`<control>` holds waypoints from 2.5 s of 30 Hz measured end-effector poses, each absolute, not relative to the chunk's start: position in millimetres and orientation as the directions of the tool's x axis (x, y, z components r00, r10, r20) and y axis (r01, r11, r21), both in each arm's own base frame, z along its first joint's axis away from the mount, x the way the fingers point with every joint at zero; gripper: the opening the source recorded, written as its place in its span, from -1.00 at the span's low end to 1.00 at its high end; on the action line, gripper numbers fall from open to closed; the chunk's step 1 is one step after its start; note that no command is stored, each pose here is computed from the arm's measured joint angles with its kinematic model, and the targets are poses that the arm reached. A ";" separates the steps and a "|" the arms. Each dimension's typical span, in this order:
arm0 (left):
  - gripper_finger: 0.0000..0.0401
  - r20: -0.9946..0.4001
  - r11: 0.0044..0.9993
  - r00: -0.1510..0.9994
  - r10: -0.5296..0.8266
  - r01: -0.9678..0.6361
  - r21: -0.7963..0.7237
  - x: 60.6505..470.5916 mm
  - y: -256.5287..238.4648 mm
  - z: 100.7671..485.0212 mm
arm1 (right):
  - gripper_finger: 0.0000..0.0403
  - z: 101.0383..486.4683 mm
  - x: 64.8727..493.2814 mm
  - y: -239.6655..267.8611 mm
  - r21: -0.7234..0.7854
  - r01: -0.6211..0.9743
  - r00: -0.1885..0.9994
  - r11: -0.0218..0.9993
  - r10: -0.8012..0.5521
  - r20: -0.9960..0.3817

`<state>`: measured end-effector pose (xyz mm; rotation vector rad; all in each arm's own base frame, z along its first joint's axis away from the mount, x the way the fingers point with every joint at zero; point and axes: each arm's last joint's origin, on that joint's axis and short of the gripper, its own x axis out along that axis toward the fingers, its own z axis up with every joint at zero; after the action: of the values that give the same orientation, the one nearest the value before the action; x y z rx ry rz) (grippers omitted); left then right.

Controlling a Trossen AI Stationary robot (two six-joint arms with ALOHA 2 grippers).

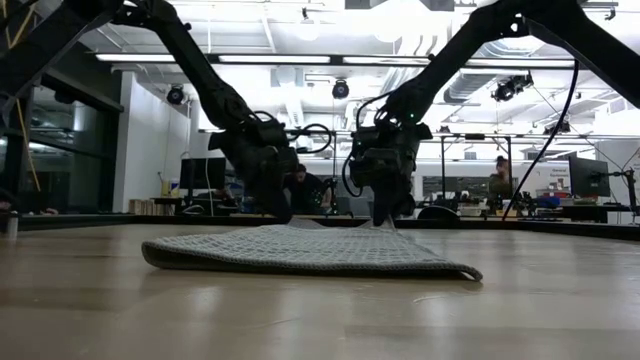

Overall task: Fold microfiber towels
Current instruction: Fold the gray towel

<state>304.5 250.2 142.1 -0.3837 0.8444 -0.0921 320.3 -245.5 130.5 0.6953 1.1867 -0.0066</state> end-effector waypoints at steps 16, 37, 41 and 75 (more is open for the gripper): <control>-0.53 -0.749 0.940 0.636 -0.185 -0.109 -0.324 311.0 258.1 150.7 | -0.68 130.6 320.3 -245.4 0.495 0.355 0.401 0.793 0.349 -0.847; -0.53 -0.771 0.927 0.602 -0.207 -0.130 -0.351 323.4 243.8 141.0 | -0.68 130.6 320.2 -245.2 0.500 0.354 0.402 0.790 0.354 -0.844; -0.53 -0.766 0.932 0.605 -0.217 -0.104 -0.346 324.9 241.9 141.1 | -0.68 130.7 320.1 -245.0 0.503 0.354 0.402 0.789 0.357 -0.843; -0.97 -0.782 0.940 0.594 -0.188 -0.122 -0.318 324.5 243.0 140.7 | -0.69 130.8 319.2 -243.8 0.522 0.369 0.399 0.769 0.375 -0.836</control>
<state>324.5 243.0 140.7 -0.3590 0.9396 -0.0395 319.2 -243.8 130.8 0.7382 1.1911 0.0045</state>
